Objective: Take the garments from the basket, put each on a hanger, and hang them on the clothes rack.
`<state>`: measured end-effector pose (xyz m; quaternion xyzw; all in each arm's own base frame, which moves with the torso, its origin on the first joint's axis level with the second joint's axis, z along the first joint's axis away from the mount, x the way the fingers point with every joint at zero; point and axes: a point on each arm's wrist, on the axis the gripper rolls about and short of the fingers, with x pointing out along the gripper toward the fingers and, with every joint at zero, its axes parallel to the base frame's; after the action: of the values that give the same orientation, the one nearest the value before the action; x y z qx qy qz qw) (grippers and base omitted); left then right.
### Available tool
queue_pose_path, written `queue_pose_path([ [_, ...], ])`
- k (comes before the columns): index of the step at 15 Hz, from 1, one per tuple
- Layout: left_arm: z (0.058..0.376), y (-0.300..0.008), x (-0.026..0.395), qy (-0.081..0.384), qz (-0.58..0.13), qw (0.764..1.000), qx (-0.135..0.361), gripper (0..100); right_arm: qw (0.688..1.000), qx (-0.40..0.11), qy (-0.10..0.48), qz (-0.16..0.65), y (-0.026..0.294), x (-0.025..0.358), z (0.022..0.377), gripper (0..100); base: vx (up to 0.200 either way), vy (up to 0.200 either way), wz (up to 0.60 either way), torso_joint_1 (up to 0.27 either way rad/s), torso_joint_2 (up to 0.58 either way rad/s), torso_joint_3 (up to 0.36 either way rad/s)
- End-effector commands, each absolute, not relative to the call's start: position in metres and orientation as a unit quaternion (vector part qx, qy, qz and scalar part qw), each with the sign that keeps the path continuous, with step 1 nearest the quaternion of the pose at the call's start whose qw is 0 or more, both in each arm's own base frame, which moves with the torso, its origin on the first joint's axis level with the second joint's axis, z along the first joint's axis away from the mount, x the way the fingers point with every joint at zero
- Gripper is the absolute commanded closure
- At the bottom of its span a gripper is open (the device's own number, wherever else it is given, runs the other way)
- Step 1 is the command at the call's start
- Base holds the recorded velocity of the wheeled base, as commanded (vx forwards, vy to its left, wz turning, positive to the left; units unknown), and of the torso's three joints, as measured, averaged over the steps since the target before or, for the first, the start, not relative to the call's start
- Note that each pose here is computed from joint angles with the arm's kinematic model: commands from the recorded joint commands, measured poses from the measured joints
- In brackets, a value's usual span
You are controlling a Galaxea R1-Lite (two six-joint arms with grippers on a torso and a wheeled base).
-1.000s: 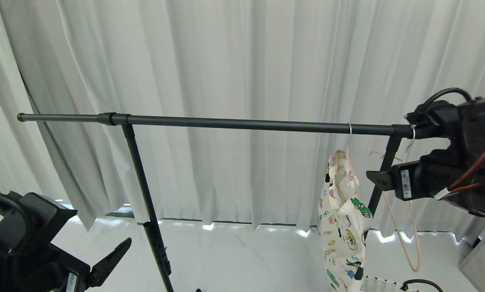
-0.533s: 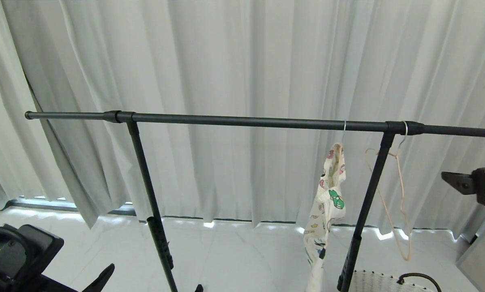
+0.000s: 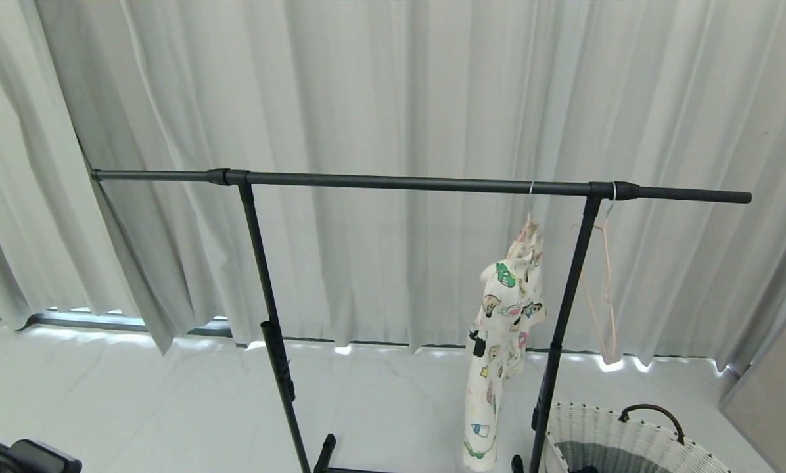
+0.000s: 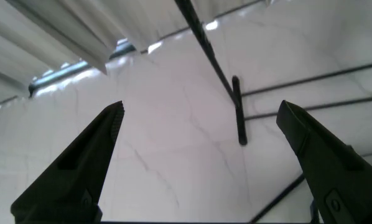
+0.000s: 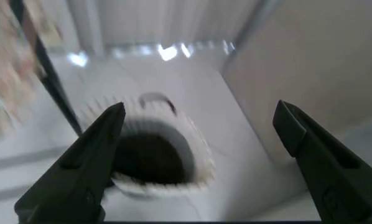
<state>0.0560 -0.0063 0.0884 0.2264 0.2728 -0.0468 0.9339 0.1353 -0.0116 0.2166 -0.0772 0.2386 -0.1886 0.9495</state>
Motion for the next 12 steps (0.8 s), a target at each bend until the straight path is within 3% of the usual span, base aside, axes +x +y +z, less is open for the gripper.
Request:
queue_pose_path([
  [1, 0.084, -0.002, 0.040, 0.275, -0.031, 0.935, 0.220, 0, 0.935, -0.100, 0.283, -0.189, -0.015, 0.118, 0.186, 0, -0.200, 0.000, 0.00, 0.002, 0.00, 0.002],
  [4, 0.081, 0.001, 0.030, 0.273, -0.009, 0.942, 0.197, 0, 0.915, -0.126, 0.340, -0.177, -0.014, 0.090, 0.142, 0, -0.200, 0.000, 0.00, 0.002, 0.00, 0.007],
  [8, 0.081, 0.003, 0.030, 0.281, 0.041, 0.941, 0.185, 0, 0.887, -0.158, 0.383, -0.205, -0.013, 0.041, 0.088, 0, 0.000, 0.000, 0.00, 0.000, 0.00, 0.000],
  [12, 0.080, 0.003, 0.032, 0.294, 0.039, 0.936, 0.188, 0, 0.889, -0.156, 0.373, -0.214, -0.012, 0.033, 0.082, 0, 0.000, 0.000, 0.00, 0.000, 0.00, 0.000],
])
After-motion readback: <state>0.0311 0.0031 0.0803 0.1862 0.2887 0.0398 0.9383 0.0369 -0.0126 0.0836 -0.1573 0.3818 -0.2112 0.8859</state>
